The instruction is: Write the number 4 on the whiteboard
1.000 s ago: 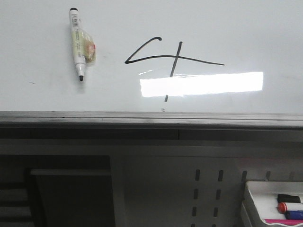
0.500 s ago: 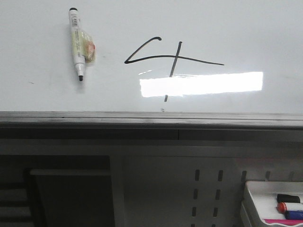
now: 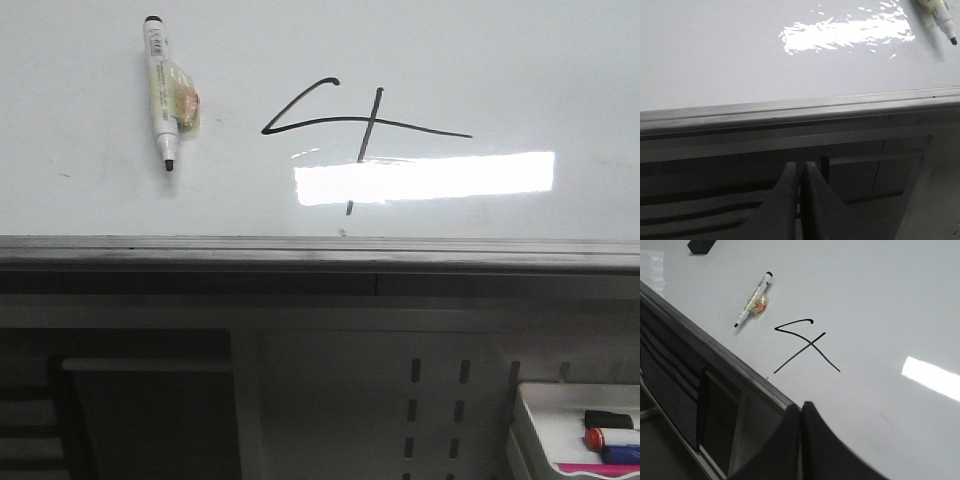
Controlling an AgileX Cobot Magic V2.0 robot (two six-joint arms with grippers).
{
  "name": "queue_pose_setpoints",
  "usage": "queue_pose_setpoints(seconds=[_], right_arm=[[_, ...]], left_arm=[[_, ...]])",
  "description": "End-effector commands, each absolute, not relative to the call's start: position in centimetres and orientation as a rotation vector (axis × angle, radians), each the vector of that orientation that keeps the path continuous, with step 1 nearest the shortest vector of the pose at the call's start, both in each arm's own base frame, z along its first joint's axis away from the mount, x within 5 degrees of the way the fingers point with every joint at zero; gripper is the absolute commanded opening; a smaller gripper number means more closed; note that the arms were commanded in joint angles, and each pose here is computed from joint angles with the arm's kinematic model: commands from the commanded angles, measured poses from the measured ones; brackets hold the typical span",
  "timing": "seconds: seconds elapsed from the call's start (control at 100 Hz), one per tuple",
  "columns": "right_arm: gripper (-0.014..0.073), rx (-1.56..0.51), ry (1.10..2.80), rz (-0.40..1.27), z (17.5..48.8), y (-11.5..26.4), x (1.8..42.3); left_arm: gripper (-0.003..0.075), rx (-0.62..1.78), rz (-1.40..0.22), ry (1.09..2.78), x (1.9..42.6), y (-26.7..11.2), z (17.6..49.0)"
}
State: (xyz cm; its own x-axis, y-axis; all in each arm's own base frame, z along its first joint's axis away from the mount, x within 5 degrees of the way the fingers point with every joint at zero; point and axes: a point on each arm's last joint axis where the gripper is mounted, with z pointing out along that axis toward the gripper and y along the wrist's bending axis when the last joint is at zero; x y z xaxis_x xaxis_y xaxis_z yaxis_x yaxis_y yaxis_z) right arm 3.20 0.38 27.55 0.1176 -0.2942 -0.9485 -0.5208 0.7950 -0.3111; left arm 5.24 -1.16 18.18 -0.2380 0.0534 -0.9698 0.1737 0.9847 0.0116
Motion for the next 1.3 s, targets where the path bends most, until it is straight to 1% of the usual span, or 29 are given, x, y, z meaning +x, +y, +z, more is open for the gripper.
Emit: queue_pose_setpoints(seconds=[0.0, 0.26, 0.4, 0.45, 0.56, 0.63, 0.71, 0.75, 0.77, 0.78, 0.88, 0.98, 1.29], right_arm=[[-0.0037, -0.674, 1.385, 0.189, 28.9, 0.2, 2.9], [-0.0037, -0.676, 1.387, 0.189, 28.8, 0.3, 2.9], [-0.0037, -0.684, 1.445, 0.124, 27.0, 0.6, 3.5], [-0.0037, -0.640, 1.509, 0.135, 26.0, 0.8, 3.7], [-0.0037, -0.454, 1.659, 0.173, 23.1, 1.2, 4.2], [-0.0037, -0.340, 1.661, 0.154, 21.5, 1.2, 4.8], [-0.0037, -0.258, 1.583, 0.099, 20.2, 1.1, 5.4], [-0.0037, -0.232, 1.572, 0.079, 19.4, 1.1, 5.6], [-0.0037, -0.210, 1.588, 0.068, 19.3, 0.9, 5.6], [-0.0037, -0.198, 1.624, 0.056, 19.0, 0.8, 5.6], [-0.0037, -0.129, 1.717, 0.033, 18.2, 0.4, 5.5], [-0.0037, -0.105, 1.811, 0.008, 17.4, 0.2, 5.3], [-0.0037, -0.105, 1.808, 0.008, 17.4, 0.2, 5.3]], left_arm=[[-0.0020, 0.137, -0.126, 1.776, 5.3, -1.1, 17.6], [-0.0020, 0.137, -0.126, 1.776, 5.3, -1.1, 17.6], [-0.0020, 0.137, -0.126, 1.776, 5.3, -1.1, 17.6], [-0.0020, 0.137, -0.126, 1.776, 5.3, -1.1, 17.6], [-0.0020, 0.137, -0.126, 1.776, 5.3, -1.1, 17.6], [-0.0020, 0.137, -0.126, 1.776, 5.3, -1.1, 17.6], [-0.0020, 0.137, -0.126, 1.776, 5.3, -1.1, 17.6], [-0.0020, 0.137, -0.126, 1.776, 5.3, -1.1, 17.6], [-0.0020, 0.137, -0.126, 1.776, 5.3, -1.1, 17.6], [-0.0020, 0.137, -0.126, 1.776, 5.3, -1.1, 17.6], [-0.0020, 0.137, -0.126, 1.776, 5.3, -1.1, 17.6], [-0.0020, 0.137, -0.126, 1.776, 5.3, -1.1, 17.6], [-0.0020, 0.137, -0.126, 1.776, 5.3, -1.1, 17.6]])
